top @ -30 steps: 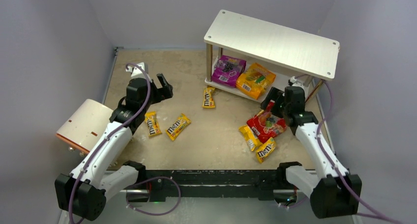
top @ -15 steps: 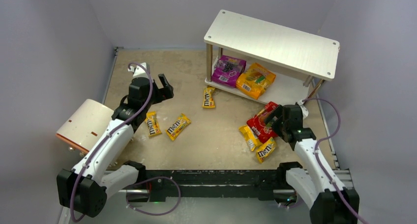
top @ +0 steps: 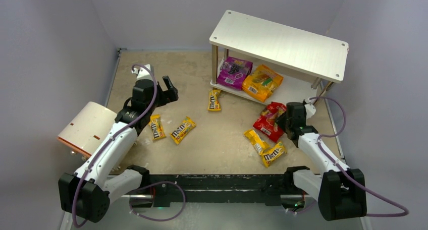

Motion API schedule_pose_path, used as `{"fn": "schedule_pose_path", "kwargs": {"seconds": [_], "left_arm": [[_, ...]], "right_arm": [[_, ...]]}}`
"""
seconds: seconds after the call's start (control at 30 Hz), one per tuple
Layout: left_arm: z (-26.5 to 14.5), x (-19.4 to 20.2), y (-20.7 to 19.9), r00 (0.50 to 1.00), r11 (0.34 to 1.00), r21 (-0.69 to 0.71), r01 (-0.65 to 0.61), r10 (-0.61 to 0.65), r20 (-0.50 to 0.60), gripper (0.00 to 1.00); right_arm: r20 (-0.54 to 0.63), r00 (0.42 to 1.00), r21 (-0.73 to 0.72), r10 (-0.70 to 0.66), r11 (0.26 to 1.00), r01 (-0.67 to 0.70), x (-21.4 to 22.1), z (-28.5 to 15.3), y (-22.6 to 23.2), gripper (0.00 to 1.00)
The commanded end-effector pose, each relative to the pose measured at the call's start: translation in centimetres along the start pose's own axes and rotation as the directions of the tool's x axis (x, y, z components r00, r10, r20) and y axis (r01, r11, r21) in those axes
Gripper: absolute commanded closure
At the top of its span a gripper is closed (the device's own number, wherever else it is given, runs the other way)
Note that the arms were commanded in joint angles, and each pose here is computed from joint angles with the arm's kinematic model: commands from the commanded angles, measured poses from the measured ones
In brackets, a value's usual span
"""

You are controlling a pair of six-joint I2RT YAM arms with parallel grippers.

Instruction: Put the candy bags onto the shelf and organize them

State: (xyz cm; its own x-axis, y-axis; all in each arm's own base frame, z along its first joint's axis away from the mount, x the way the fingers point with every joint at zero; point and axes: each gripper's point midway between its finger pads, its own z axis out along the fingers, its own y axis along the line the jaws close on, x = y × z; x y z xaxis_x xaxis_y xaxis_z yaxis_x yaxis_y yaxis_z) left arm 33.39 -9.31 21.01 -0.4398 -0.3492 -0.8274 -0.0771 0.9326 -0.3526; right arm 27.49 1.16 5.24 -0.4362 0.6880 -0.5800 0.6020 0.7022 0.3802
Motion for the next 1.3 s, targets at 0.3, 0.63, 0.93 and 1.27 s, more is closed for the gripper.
{"fn": "schedule_pose_path", "kwargs": {"seconds": [0.3,0.63,0.93,1.27], "left_arm": [[-0.4,-2.2,-0.8,0.999,1.000,0.011,0.003,-0.004,0.054,0.00],[-0.2,-2.1,-0.6,0.999,1.000,0.003,-0.003,0.003,0.054,0.00],[-0.2,-2.1,-0.3,0.998,1.000,-0.011,-0.003,0.004,0.057,0.00],[-0.1,-2.1,-0.3,0.998,1.000,-0.017,-0.004,0.005,0.055,0.00]], "right_arm": [[0.071,0.981,-0.081,-0.181,0.979,0.186,-2.3,-4.1,0.7,1.00],[0.282,0.927,-0.250,-0.248,0.914,0.321,-8.1,-10.5,5.7,1.00],[0.410,0.891,-0.183,-0.196,0.939,0.291,-12.7,-7.5,8.2,1.00],[0.560,0.821,-0.092,-0.109,0.977,0.192,-16.6,-4.9,8.4,1.00]]}}
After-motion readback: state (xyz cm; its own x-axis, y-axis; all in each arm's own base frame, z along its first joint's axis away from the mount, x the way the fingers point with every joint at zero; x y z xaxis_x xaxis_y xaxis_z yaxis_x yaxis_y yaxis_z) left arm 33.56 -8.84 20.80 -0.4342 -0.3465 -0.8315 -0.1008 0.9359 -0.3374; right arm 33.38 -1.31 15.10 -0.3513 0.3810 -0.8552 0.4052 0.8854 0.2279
